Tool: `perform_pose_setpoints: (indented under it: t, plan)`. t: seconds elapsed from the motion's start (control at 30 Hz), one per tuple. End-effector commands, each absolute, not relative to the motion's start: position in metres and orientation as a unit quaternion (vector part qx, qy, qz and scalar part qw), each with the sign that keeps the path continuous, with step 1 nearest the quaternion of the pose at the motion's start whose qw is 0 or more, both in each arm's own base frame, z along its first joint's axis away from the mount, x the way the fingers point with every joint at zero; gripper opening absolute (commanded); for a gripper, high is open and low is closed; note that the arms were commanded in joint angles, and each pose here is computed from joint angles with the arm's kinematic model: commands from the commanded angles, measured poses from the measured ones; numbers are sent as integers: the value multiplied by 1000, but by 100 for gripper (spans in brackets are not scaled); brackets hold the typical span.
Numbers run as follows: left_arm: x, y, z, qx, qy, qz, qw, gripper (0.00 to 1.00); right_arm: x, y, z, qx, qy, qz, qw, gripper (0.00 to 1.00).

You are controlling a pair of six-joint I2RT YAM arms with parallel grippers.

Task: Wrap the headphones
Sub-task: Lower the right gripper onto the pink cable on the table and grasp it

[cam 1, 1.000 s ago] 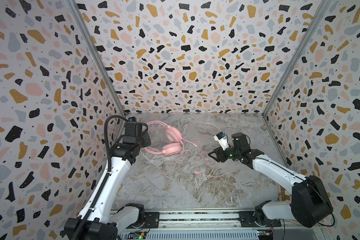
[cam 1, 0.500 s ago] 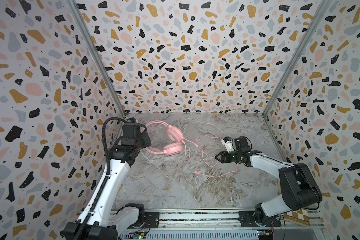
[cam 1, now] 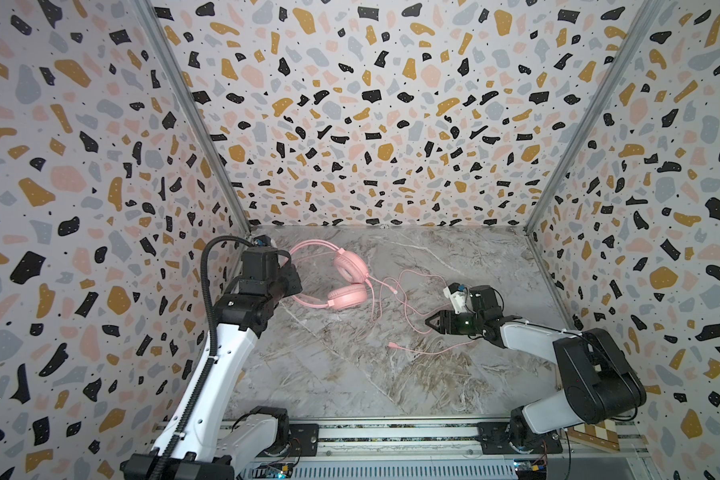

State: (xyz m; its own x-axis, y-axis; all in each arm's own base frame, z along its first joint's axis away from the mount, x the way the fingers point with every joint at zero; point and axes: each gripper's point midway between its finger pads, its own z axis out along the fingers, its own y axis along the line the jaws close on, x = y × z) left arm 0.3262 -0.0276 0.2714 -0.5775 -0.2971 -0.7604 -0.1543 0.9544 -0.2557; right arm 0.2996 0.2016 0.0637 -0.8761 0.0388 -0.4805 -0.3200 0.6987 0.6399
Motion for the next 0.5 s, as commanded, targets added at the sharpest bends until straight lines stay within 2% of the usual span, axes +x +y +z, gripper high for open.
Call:
perform_pose_setpoints:
  t: [0.0,0.27,0.47]
  plan:
    - [335,-35,299,-127,855,-119,489,0,320,208,80,-61,869,412,269,63]
    - [332,-35,304,-121,855,-115,491,0,346,209,77,-9,843,459,280,63]
    - [332,-36,302,-120,854,-120,492,0,344,215,80,26,818,501,280,63]
